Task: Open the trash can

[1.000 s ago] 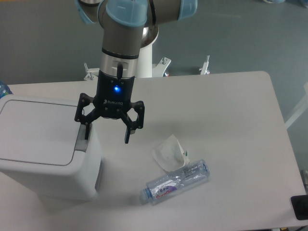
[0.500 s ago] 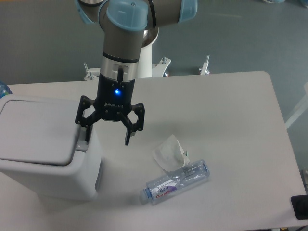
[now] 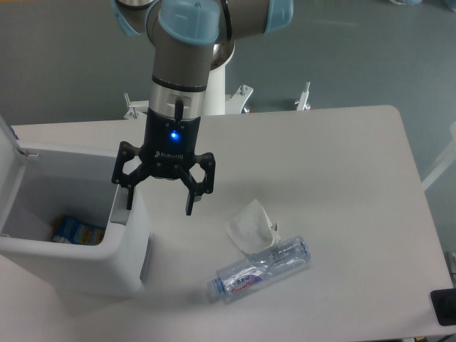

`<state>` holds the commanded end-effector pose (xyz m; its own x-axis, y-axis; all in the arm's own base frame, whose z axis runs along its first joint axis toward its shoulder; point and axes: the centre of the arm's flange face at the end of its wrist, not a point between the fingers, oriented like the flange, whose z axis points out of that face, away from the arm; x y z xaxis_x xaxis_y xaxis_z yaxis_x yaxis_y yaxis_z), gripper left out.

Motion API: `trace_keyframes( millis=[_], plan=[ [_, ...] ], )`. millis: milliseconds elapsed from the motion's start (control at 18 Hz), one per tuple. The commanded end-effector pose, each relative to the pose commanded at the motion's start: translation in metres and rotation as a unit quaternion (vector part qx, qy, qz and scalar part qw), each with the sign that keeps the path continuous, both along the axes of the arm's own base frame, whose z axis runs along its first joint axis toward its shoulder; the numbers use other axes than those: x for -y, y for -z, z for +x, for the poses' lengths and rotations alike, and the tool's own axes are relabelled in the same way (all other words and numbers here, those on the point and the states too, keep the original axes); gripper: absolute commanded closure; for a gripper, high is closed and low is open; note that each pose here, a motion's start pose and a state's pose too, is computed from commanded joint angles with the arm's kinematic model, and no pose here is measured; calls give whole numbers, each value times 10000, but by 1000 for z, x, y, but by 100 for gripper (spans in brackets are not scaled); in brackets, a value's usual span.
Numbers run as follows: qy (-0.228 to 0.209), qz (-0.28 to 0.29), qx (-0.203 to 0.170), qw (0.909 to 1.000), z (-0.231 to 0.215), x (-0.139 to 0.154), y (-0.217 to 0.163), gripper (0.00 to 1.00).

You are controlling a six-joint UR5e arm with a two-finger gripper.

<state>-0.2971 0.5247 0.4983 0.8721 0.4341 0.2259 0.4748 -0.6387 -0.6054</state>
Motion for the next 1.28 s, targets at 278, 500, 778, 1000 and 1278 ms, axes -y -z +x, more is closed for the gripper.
trace_keyframes(
  millis=[278,500,778,1000,1278],
  plan=[
    [236,-152,-434,9987,-51,7,9,0],
    [27,-1009,-710,9924,-138,54,74,0],
    [451,-2363,-929,9662,-206,104,165,0],
    [1368,-3155,-1190,9314,-205,122,186,0],
    [1809,-3239,-1277,9198,-195,121,183,0]
  ],
)
